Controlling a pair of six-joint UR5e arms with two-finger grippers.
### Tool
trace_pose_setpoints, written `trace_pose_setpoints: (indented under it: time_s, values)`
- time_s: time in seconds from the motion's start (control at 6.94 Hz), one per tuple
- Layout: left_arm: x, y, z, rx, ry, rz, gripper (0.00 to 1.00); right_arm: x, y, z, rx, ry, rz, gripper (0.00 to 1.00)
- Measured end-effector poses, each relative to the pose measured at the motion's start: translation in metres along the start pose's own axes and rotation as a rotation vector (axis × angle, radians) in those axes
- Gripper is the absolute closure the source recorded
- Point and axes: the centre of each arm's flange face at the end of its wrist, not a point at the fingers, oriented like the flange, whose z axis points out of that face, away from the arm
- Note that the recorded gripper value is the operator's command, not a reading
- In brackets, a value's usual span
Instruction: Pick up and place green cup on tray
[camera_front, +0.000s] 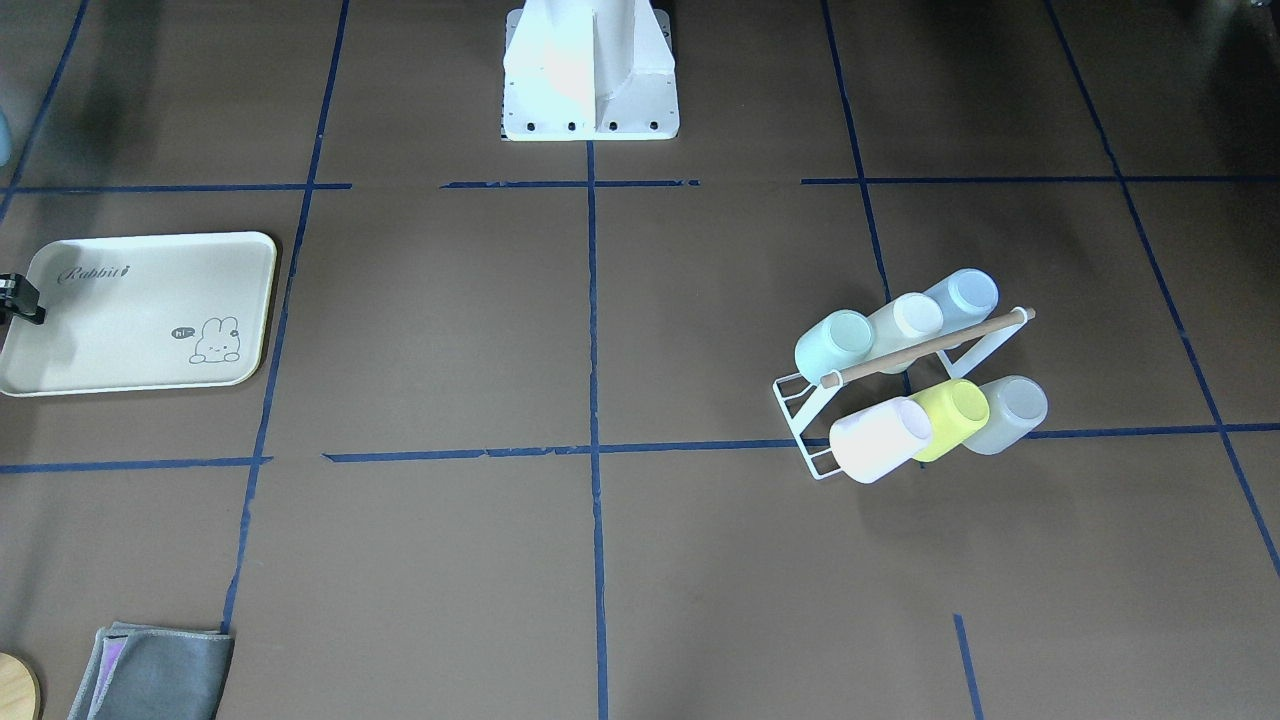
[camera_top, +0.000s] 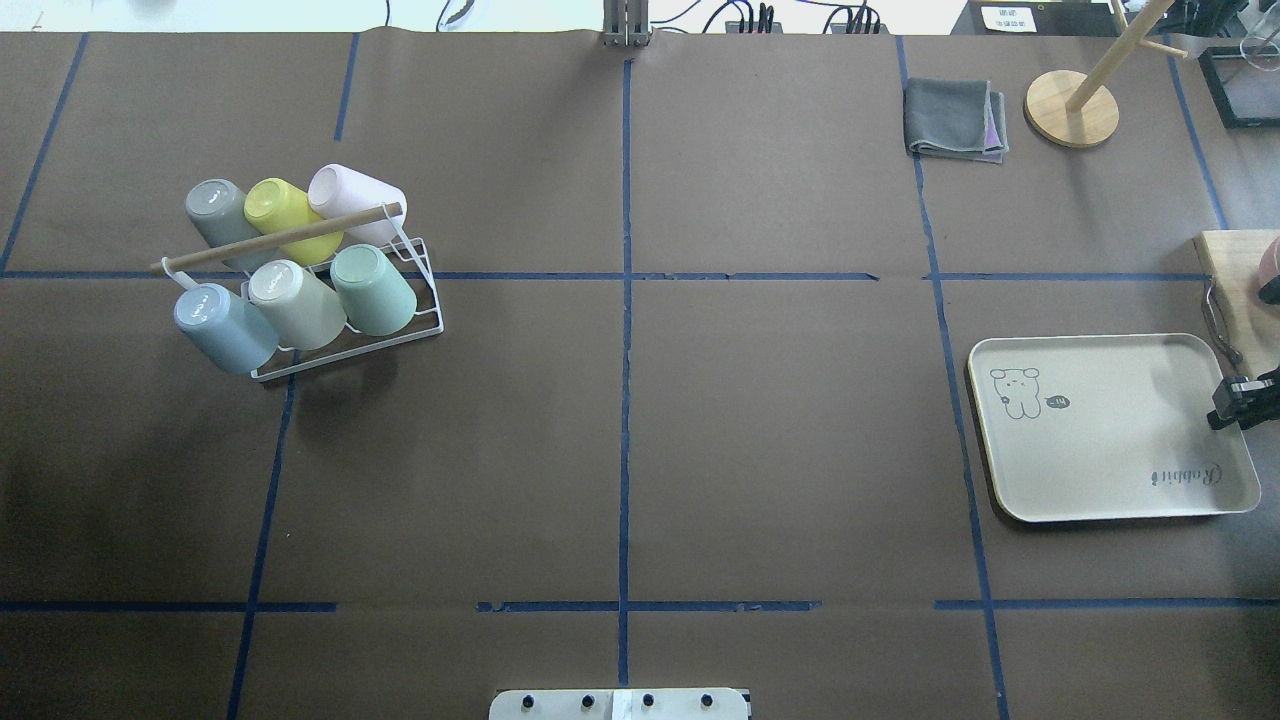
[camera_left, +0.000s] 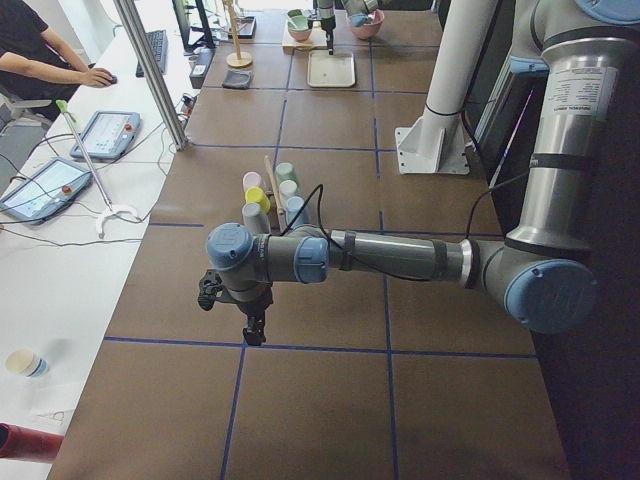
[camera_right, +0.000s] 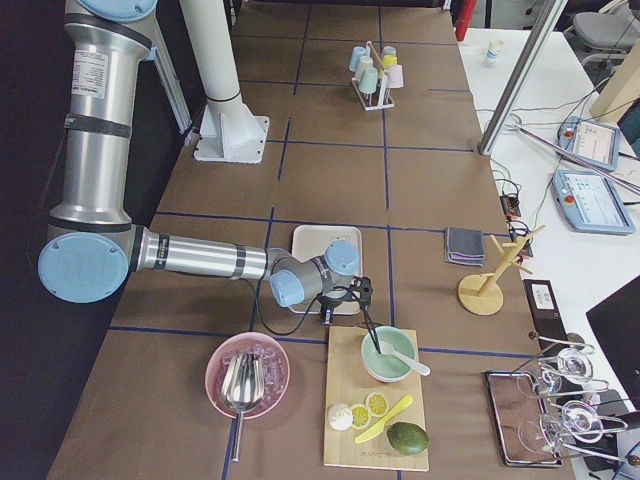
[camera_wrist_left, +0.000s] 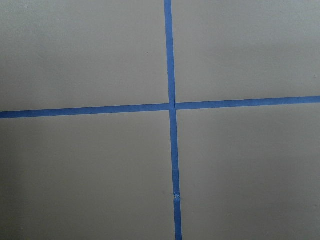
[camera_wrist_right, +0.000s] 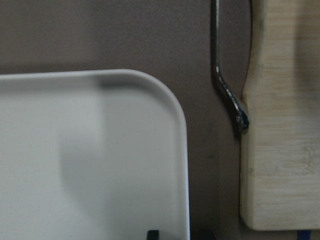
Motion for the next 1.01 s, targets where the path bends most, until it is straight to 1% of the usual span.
trace_pose_setpoints:
  time_s: [0.29,0.43,0.72,0.86,1.01]
  values:
    - [0.0,0.0,0.0,0.0,0.001,0.0,0.0,0.002,0.0,0.002,-0.001,0.0,0.0,1.0]
    - [0.001,0.0,0.0,0.0,0.001,0.0,0.0,0.001,0.0,0.0,0.015,-0.013,-0.011,1.0]
    - [0.001,0.0,-0.001,0.001,0.002,0.001,0.0,-0.015,-0.001,-0.014,0.08,-0.062,-0.034,1.0]
    - [0.002,0.0,-0.001,0.001,0.009,0.001,0.0,-0.022,-0.001,-0.02,0.105,-0.096,-0.046,1.0]
    - [0.003,0.0,0.0,0.001,0.027,0.0,0.0,-0.034,-0.001,-0.027,0.121,-0.147,-0.051,1.0]
